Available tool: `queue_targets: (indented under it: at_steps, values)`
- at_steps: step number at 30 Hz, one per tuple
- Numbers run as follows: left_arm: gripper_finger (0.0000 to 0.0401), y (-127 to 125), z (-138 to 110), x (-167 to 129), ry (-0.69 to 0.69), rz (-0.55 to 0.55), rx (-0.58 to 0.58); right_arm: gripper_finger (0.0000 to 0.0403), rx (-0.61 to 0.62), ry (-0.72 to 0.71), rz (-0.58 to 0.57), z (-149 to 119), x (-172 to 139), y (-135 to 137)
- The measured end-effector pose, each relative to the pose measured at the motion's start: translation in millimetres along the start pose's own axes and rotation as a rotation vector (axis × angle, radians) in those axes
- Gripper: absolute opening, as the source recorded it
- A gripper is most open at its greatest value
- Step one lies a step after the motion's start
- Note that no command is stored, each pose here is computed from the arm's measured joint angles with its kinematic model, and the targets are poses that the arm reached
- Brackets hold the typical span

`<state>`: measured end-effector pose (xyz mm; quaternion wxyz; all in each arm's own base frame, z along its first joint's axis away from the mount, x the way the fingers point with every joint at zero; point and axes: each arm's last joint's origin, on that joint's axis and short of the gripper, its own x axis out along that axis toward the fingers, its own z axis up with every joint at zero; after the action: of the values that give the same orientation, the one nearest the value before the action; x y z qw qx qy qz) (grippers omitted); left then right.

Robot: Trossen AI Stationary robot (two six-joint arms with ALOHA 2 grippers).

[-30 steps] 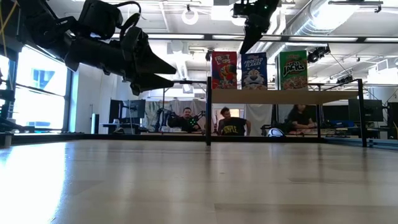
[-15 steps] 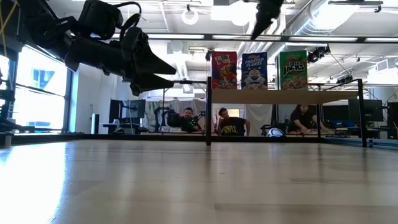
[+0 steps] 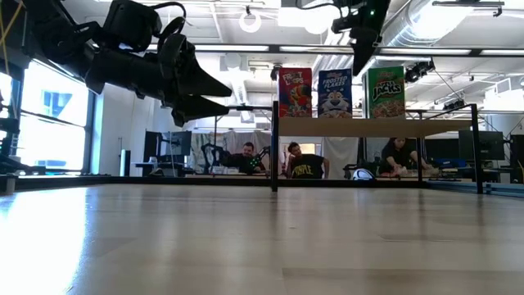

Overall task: Stack cereal on shelf
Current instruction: Put the blue cereal box on the shelf and aligned with the other blue cereal box

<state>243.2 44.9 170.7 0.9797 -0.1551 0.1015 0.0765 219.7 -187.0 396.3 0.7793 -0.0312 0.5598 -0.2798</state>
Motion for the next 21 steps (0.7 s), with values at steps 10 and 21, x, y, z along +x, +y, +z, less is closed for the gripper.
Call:
queue_targets:
  at_steps: [10,21]
  values:
    - [0.025,0.0,0.0,0.0,0.0,0.0,-0.001,0.0,0.007,-0.013,-0.004,4.9,6.6,-1.7]
    - [0.025,0.0,0.0,0.0,0.001,0.0,-0.001,0.0,0.015,-0.07,0.025,9.2,6.6,-2.2]
